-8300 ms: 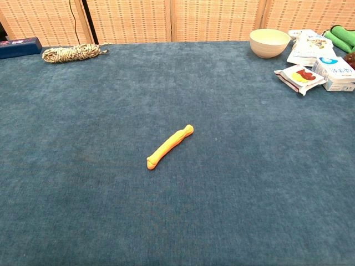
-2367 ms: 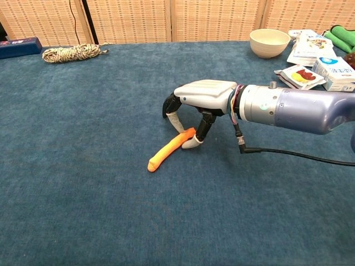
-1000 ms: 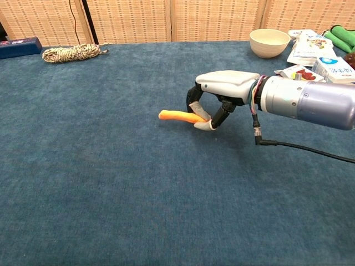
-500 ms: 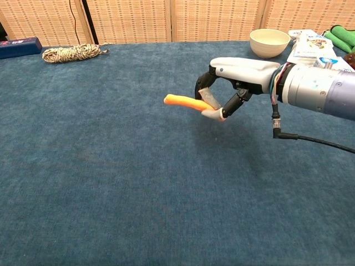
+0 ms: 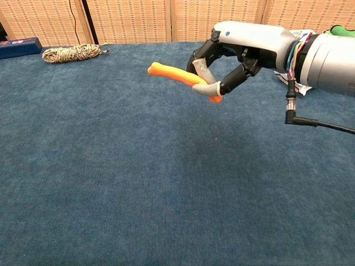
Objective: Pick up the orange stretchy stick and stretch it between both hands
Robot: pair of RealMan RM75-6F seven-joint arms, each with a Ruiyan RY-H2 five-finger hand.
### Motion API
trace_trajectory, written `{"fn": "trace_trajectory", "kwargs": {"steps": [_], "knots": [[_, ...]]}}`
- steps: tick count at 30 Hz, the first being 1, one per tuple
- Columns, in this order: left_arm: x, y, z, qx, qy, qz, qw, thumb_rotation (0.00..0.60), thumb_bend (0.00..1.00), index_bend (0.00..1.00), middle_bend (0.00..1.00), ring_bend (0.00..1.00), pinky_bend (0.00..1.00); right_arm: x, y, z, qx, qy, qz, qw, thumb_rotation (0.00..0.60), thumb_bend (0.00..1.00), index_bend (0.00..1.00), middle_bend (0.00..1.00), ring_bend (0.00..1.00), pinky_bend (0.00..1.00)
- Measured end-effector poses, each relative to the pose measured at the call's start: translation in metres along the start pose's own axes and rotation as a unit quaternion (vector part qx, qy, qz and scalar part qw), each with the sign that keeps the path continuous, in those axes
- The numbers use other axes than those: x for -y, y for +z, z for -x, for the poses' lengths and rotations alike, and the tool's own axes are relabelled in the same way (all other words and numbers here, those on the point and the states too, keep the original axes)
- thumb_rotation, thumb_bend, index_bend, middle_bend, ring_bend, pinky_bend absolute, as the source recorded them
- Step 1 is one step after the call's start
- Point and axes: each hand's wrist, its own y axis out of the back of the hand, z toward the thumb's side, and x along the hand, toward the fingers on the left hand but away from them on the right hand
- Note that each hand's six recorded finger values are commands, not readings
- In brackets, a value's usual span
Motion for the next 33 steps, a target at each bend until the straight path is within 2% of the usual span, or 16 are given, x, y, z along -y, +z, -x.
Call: {"fn": "trace_trajectory", "kwargs": {"steps": [12,18,29,33], "knots": [[0.012,0.029,-0.036,0.063,0.003,0.005,0.9980,0.600,0.39,0.26,0.12,0.10,0.04,-0.012,0.011,-0.005,0.013,-0.017,0.058,0.9981,0.600,0.47,0.69,0.39,0.31,0.19],[0.021,0.038,-0.049,0.075,0.008,0.007,0.9971,0.600,0.39,0.29,0.12,0.09,0.04,-0.014,0.018,-0.007,0.014,-0.022,0.089,0.9957,0.600,0.47,0.69,0.39,0.31,0.19],[0.028,0.053,-0.068,0.087,0.012,0.018,0.9960,0.600,0.39,0.31,0.12,0.09,0.04,-0.012,0.028,-0.010,0.007,-0.025,0.107,0.9939,0.600,0.47,0.69,0.39,0.31,0.19],[0.033,0.067,-0.078,0.099,0.012,0.031,0.9946,0.600,0.39,0.31,0.12,0.09,0.04,-0.010,0.035,-0.011,0.002,-0.025,0.123,0.9921,0.600,0.48,0.69,0.39,0.31,0.19]]}}
